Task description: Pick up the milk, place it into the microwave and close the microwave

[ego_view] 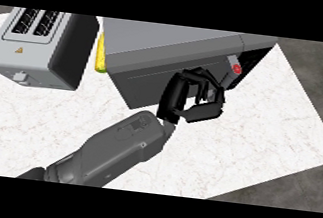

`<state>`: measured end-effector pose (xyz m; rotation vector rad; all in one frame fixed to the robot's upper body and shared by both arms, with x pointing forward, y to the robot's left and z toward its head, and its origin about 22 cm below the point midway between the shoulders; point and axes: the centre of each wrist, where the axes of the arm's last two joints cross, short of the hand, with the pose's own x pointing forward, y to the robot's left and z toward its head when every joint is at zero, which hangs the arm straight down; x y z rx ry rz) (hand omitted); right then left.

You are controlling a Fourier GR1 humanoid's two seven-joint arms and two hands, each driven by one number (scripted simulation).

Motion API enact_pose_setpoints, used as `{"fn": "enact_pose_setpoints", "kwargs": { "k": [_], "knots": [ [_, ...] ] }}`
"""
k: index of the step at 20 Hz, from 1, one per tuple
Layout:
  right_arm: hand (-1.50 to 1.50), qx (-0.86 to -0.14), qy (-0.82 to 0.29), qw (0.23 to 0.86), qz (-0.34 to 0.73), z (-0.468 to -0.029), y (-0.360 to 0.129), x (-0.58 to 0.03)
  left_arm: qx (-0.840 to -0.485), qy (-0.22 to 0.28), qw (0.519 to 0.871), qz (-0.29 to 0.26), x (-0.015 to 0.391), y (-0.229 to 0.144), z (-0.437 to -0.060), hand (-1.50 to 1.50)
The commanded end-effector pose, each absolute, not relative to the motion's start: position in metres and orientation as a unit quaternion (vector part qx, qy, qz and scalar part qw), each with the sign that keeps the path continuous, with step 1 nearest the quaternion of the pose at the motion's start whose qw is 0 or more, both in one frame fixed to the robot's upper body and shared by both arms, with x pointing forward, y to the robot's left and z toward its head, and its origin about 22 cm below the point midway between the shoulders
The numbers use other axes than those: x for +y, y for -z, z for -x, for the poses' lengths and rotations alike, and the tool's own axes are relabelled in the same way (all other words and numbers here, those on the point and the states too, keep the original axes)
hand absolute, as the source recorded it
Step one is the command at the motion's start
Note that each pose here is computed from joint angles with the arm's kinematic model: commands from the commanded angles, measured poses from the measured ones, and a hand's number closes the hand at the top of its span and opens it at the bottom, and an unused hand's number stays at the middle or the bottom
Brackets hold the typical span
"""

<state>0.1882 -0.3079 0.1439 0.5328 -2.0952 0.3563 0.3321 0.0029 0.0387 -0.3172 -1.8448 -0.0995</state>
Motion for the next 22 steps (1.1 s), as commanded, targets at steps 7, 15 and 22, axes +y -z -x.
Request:
{"fn": "enact_pose_setpoints", "kwargs": {
  "k": [7,15,22],
  "knots": [
    [-1.50,-0.854,-0.144,0.448,-0.219,-0.192,-0.157,-0.312,-0.798,0.031,0.590,0.120,0.007,-0.046,-0.353,1.50],
    [-1.50,-0.850,-0.148,0.458,-0.215,-0.193,-0.164,-0.318,-0.803,0.023,0.584,0.119,0.009,-0.042,-0.354,1.50],
    [-1.50,-0.849,-0.152,0.450,-0.229,-0.195,-0.170,-0.320,-0.805,0.015,0.581,0.119,0.009,-0.041,-0.355,1.50]
  ]
}}
